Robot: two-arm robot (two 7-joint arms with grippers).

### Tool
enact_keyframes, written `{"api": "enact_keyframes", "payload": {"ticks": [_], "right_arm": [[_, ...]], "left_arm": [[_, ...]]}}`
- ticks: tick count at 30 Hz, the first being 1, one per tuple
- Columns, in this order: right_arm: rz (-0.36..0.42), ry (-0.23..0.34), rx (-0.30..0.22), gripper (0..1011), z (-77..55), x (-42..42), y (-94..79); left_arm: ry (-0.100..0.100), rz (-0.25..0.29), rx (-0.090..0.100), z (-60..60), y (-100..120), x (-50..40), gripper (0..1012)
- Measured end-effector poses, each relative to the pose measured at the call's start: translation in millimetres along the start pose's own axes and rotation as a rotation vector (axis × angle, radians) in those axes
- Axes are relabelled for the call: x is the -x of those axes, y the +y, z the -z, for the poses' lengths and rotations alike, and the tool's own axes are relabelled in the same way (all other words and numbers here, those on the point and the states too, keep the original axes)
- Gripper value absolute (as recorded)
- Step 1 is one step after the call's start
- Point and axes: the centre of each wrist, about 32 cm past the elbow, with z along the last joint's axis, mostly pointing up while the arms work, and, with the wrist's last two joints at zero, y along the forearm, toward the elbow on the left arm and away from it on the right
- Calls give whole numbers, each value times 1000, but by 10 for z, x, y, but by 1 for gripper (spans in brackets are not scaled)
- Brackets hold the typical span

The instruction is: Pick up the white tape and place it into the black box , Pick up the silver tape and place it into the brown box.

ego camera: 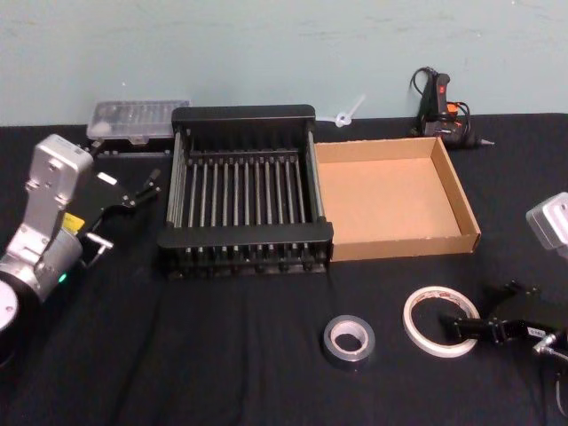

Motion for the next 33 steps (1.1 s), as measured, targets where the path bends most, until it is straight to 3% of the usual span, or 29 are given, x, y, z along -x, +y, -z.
{"api": "enact_keyframes", "payload": {"ticks": [33], "right_arm": [[6,-1,2,1002,10,16,14]], "left_arm": [[0,0,0,0,0,0,1001]]}}
